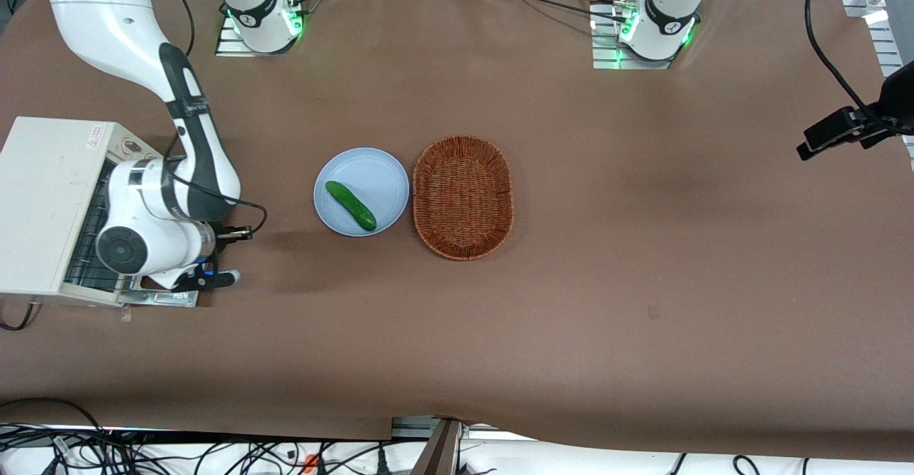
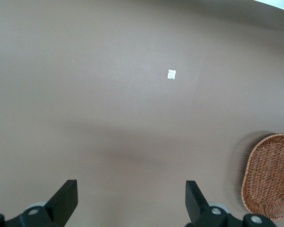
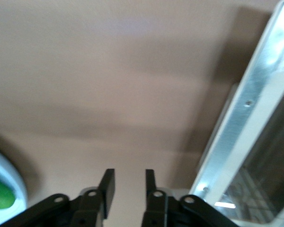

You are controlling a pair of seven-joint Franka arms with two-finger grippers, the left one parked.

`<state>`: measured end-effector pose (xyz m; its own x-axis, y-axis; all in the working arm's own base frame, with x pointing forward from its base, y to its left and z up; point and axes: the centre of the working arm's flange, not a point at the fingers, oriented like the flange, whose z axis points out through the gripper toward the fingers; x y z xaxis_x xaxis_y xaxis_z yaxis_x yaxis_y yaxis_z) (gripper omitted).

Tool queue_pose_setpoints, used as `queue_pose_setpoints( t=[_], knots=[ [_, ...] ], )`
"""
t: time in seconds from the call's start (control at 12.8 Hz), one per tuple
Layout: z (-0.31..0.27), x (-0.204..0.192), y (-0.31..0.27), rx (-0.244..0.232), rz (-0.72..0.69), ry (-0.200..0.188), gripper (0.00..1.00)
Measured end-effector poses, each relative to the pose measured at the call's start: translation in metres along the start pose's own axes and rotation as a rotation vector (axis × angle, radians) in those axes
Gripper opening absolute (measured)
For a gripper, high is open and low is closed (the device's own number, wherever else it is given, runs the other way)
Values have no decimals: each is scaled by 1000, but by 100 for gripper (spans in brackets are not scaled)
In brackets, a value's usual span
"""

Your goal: Open oven door with right arm only

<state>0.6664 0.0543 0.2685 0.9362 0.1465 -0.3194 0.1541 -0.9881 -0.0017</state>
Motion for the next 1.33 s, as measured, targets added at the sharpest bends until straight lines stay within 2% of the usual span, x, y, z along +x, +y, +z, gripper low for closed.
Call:
queue_pose_setpoints(
  t=[0.16,0.39,0.47,0.62,0.94,1.17,1.33],
  knots=[
    [-46,-6,6,-1,-26,26,60],
    [-110,-22,23,-6,-1,33,95],
    [-127,-29,30,-9,13,36,100],
    [-162,-49,46,-11,41,64,100],
    [-231,-111,61,3,68,181,100],
    [-250,-150,74,14,90,309,100],
    [-254,-172,78,24,87,332,100]
  ],
)
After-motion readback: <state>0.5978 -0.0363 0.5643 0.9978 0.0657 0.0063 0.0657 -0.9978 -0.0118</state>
